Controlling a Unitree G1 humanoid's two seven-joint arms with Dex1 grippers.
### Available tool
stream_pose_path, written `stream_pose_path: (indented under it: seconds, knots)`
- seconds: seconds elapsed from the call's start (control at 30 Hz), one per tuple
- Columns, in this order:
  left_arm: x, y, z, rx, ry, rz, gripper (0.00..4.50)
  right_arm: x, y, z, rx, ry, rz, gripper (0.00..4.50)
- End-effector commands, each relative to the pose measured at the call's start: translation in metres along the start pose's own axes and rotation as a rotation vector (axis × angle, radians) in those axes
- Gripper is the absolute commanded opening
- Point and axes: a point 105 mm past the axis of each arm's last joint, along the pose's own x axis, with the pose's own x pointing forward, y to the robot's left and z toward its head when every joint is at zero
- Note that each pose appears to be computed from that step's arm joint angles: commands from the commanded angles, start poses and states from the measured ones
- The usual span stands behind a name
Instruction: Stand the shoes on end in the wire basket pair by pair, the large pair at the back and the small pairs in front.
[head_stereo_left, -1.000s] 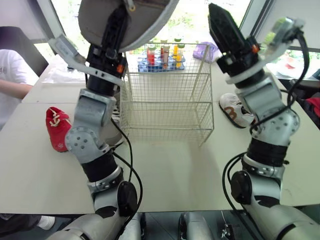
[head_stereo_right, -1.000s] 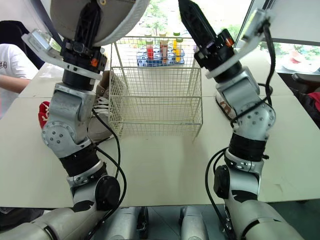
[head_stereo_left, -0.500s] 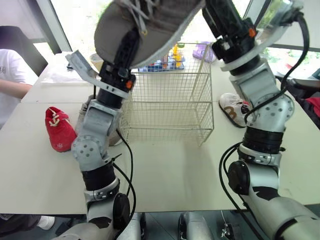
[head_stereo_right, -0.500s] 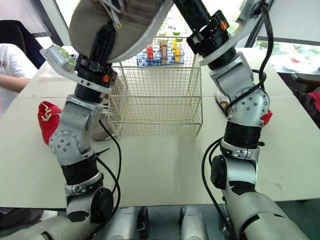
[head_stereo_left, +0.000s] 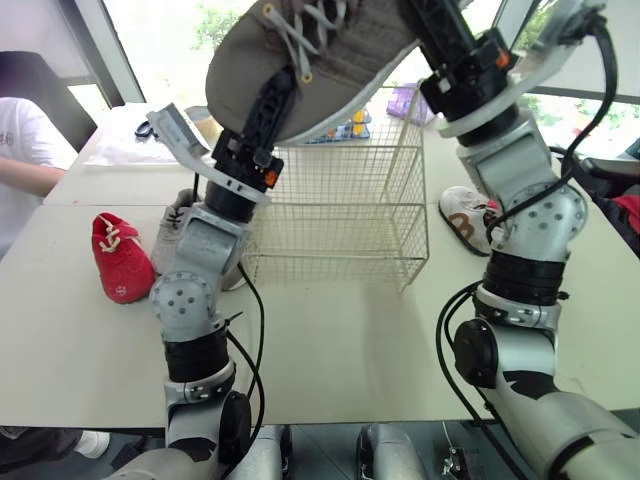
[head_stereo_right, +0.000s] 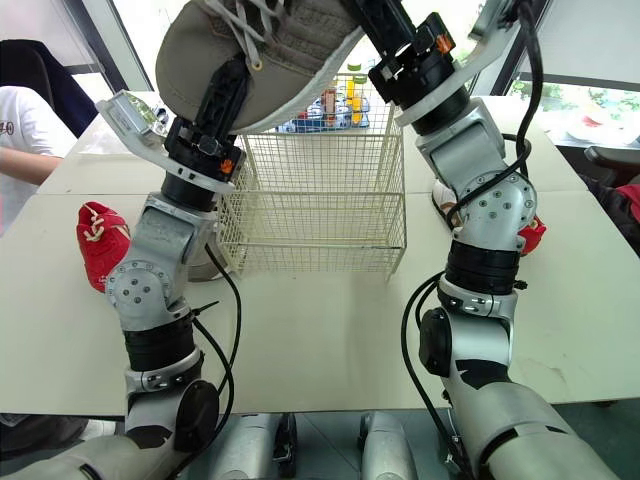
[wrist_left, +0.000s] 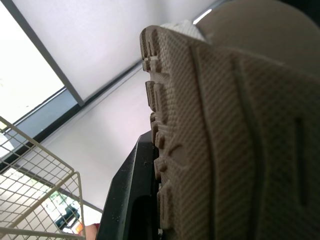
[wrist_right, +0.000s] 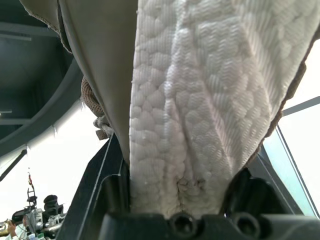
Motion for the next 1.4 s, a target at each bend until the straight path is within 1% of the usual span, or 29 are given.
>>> stream_pose_path:
  seconds: [0.03, 0.07, 0.13, 0.17, 0.23, 0.27, 0.3, 0.37, 0.43, 0.57, 0.63, 0.73, 0.87, 1.0, 1.17, 1.23, 1.27, 1.33, 1.37, 1.4]
  knots:
    - [-0.002, -0.006, -0.007, 0.066, 0.062, -0.026, 2.60, 0.012, 0.022, 0.011, -0.046, -0.013, 0.100, 1.72]
    - [-0.002, -0.005, -0.006, 0.107, 0.072, -0.008, 3.20, 0.012, 0.022, 0.016, -0.061, -0.018, 0.100, 1.72]
    - [-0.003, -0.001, -0.004, 0.172, 0.089, 0.027, 4.21, 0.014, 0.021, 0.022, -0.085, -0.021, 0.101, 1.72]
    - [-0.003, 0.000, -0.003, 0.198, 0.098, 0.038, 4.47, 0.014, 0.021, 0.026, -0.112, -0.016, 0.105, 1.72]
    - [-0.006, 0.004, 0.006, 0.343, 0.132, 0.083, 4.47, 0.016, 0.013, 0.045, -0.255, 0.013, 0.089, 1.72]
    - [-0.008, 0.005, 0.010, 0.451, 0.174, 0.103, 4.47, 0.018, 0.008, 0.057, -0.346, 0.036, 0.088, 1.72]
    - [-0.011, 0.005, 0.015, 0.527, 0.200, 0.116, 4.47, 0.018, 0.004, 0.070, -0.418, 0.062, 0.096, 1.72]
    - [-0.018, 0.002, 0.029, 0.598, 0.206, 0.136, 4.47, 0.019, -0.009, 0.087, -0.538, 0.131, 0.106, 1.72]
    - [-0.026, 0.000, 0.035, 0.634, 0.219, 0.155, 4.47, 0.019, -0.020, 0.092, -0.604, 0.199, 0.114, 1.72]
    - [-0.049, -0.007, 0.022, 0.734, 0.361, 0.174, 4.47, 0.019, -0.037, 0.084, -0.694, 0.356, 0.149, 1.72]
    - [-0.060, -0.009, 0.018, 0.772, 0.411, 0.193, 4.47, 0.017, -0.043, 0.077, -0.714, 0.422, 0.171, 1.72]
    - [-0.074, -0.013, 0.013, 0.782, 0.482, 0.209, 4.47, 0.017, -0.048, 0.068, -0.726, 0.485, 0.190, 1.72]
    - [-0.092, -0.015, 0.006, 0.755, 0.596, 0.205, 4.47, 0.013, -0.058, 0.052, -0.744, 0.558, 0.191, 1.72]
    - [-0.099, -0.011, 0.009, 0.738, 0.648, 0.214, 4.47, 0.006, -0.067, 0.036, -0.726, 0.623, 0.197, 1.72]
    - [-0.100, -0.001, 0.019, 0.743, 0.622, 0.254, 4.47, -0.003, -0.078, 0.026, -0.717, 0.676, 0.162, 1.72]
    - [-0.098, 0.000, 0.021, 0.730, 0.598, 0.260, 4.50, -0.005, -0.082, 0.028, -0.729, 0.671, 0.129, 2.78]
    - [-0.098, 0.000, 0.021, 0.727, 0.594, 0.259, 4.50, -0.006, -0.084, 0.029, -0.737, 0.668, 0.116, 3.15]
    - [-0.098, 0.001, 0.020, 0.719, 0.593, 0.256, 4.50, -0.006, -0.087, 0.034, -0.755, 0.648, 0.084, 4.29]
    - [-0.097, 0.001, 0.019, 0.716, 0.593, 0.255, 4.50, -0.006, -0.088, 0.036, -0.771, 0.642, 0.066, 4.40]
    - [-0.097, 0.001, 0.018, 0.713, 0.594, 0.254, 4.50, -0.007, -0.089, 0.038, -0.777, 0.637, 0.055, 4.40]
